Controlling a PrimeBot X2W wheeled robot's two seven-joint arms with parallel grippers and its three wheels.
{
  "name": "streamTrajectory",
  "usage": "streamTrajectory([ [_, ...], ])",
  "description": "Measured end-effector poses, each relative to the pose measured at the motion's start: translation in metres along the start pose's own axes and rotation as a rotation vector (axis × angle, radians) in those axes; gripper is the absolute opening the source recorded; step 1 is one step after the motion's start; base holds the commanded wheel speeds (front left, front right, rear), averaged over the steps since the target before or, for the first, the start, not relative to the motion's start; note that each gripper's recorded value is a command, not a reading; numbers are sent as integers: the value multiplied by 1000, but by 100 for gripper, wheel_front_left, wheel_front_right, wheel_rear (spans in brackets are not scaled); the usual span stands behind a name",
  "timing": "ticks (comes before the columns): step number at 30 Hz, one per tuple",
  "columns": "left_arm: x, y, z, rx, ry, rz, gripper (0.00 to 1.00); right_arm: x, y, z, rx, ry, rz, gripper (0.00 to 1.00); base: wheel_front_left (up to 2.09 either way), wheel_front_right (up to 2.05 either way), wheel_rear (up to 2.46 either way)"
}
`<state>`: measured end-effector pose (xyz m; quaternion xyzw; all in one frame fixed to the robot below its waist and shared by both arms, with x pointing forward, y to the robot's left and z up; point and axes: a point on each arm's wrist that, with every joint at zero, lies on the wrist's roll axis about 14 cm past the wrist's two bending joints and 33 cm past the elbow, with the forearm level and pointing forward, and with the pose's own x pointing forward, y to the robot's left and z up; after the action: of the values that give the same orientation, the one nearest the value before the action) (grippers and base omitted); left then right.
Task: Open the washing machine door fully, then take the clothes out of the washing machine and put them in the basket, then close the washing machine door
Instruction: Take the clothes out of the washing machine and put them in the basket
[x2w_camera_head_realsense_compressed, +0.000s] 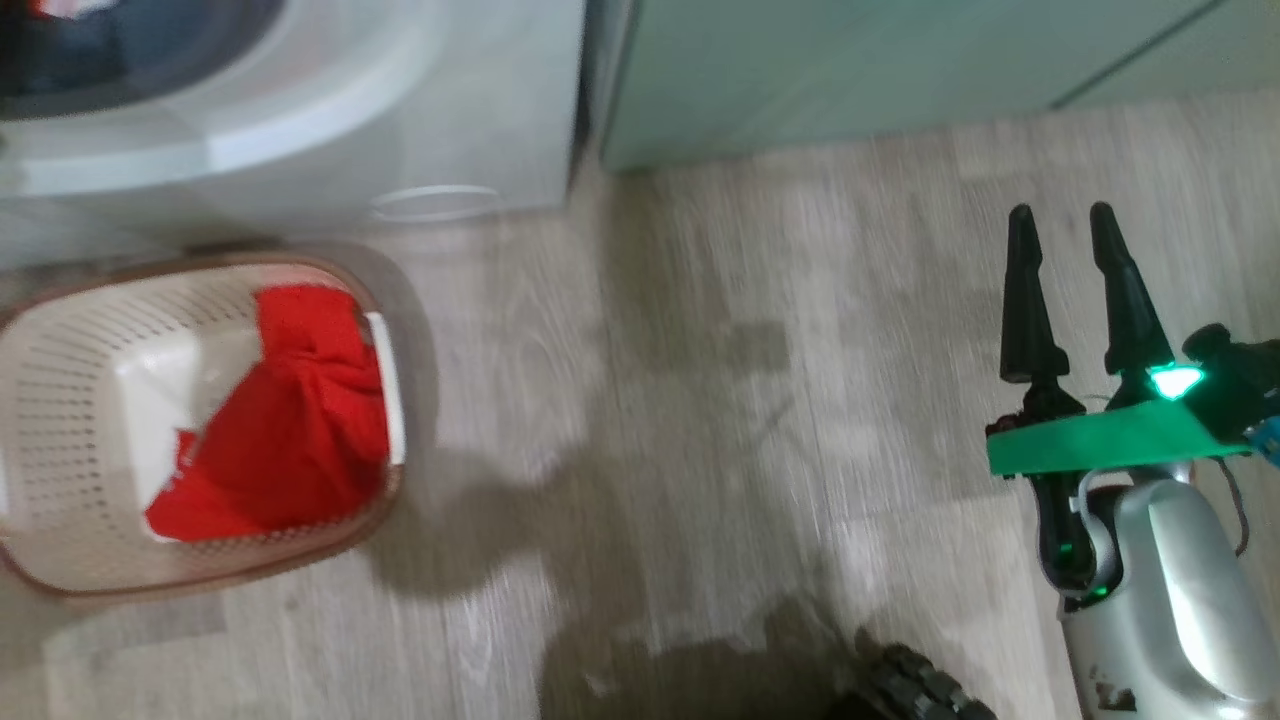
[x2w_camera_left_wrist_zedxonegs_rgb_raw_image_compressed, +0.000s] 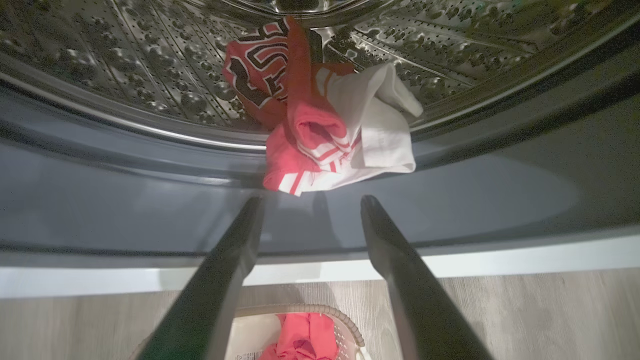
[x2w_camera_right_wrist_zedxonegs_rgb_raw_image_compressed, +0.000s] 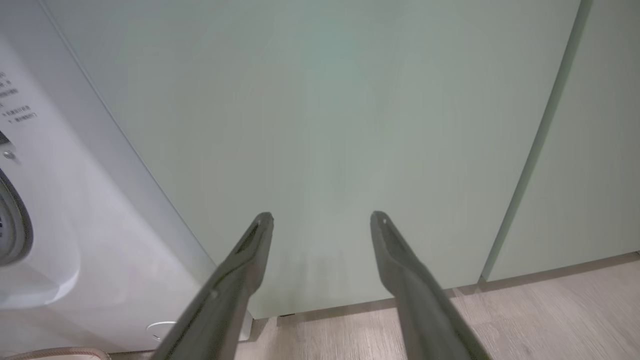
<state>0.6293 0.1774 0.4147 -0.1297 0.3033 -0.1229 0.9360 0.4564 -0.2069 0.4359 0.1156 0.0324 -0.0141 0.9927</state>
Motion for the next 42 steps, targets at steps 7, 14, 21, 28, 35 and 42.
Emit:
streamTrajectory([
  [7,48,4,-6,-12,41,-12,100,7,-18,-23,-11,53,-41,100,0,0,0],
  [14,86,11,-17,-6,59,-9,100,16,-25,-39,-24,88,-50,100,0,0,0],
  [21,106,20,-28,20,84,0,39,15,-33,-52,-32,121,-66,100,0,0,0],
  [28,99,11,-26,61,54,-23,0,18,-32,-44,-24,99,-65,100,0,0,0],
  [35,63,18,-37,147,43,19,0,14,-19,-21,-21,48,-36,100,0,0,0],
  [42,16,12,-49,188,7,91,0,-9,-3,-6,-11,29,-8,100,0,0,0],
])
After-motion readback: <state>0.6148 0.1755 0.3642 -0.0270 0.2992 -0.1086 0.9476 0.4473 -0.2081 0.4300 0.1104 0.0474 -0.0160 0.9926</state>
